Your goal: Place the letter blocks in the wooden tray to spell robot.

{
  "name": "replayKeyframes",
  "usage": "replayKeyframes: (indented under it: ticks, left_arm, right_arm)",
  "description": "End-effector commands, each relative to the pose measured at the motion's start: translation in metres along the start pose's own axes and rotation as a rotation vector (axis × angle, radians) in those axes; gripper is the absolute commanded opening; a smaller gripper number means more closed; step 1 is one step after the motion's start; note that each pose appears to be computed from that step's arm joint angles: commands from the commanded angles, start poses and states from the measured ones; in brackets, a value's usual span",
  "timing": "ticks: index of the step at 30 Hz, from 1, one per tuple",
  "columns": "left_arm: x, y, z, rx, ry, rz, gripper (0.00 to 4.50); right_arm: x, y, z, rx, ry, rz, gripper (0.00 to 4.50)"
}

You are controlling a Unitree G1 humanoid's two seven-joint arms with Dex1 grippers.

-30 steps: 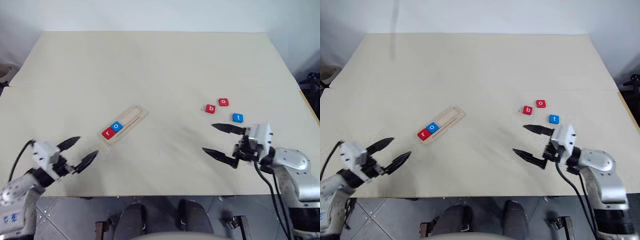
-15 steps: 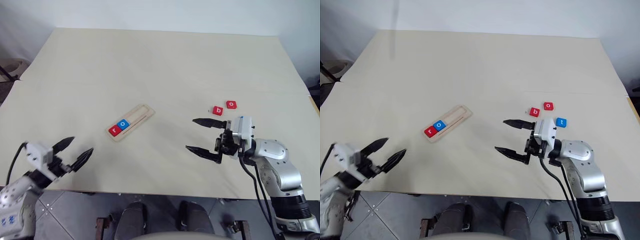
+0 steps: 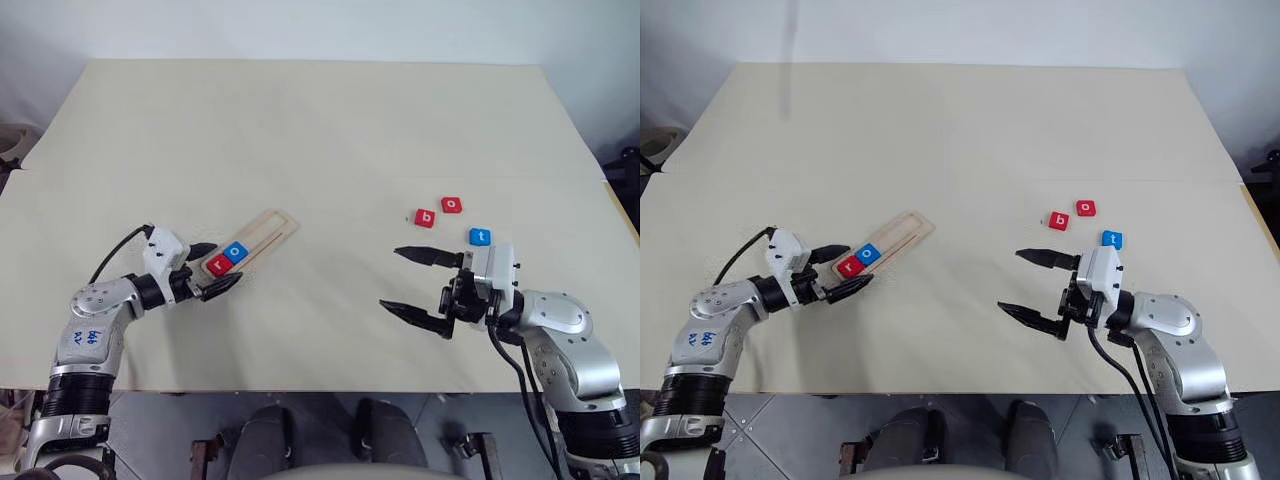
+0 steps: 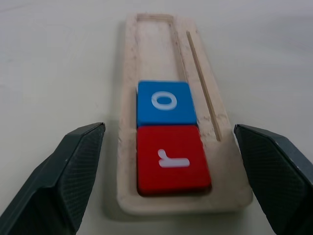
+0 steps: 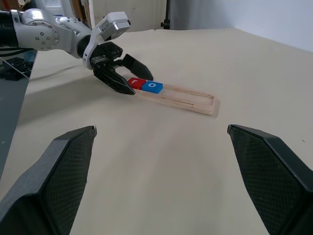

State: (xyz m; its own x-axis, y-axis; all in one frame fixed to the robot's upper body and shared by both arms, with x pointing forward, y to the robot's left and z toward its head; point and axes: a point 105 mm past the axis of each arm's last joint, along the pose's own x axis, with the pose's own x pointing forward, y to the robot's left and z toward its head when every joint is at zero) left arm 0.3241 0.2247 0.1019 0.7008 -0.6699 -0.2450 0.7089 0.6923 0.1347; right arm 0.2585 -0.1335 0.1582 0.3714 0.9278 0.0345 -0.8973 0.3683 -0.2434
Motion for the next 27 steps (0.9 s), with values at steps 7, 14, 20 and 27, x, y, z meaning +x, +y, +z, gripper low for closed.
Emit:
replayKeyframes:
  ticks: [7,14,20,27]
  left_arm:
    - [-0.014,-0.006,-0.014,-0.004,0.089,0.004,4.47]
    - [-0.012,-0.011,-0.023,-0.036,0.116,-0.052,3.41]
    - [0.004,-0.019,-0.002,0.073,0.035,-0.139,3.42]
    - [0.046,-0.053,0.033,0.260,0.003,-0.427,3.42]
  right_arm:
    - [-0.001,0.003,0.012,-0.037,-0.024,-0.022,4.50]
    - [0.001,-0.002,0.014,-0.047,-0.029,-0.030,4.50]
    - [-0.008,-0.004,0.011,-0.050,-0.003,-0.051,4.50]
    - [-0.048,-0.006,0.004,-0.049,0.097,-0.179,4.50]
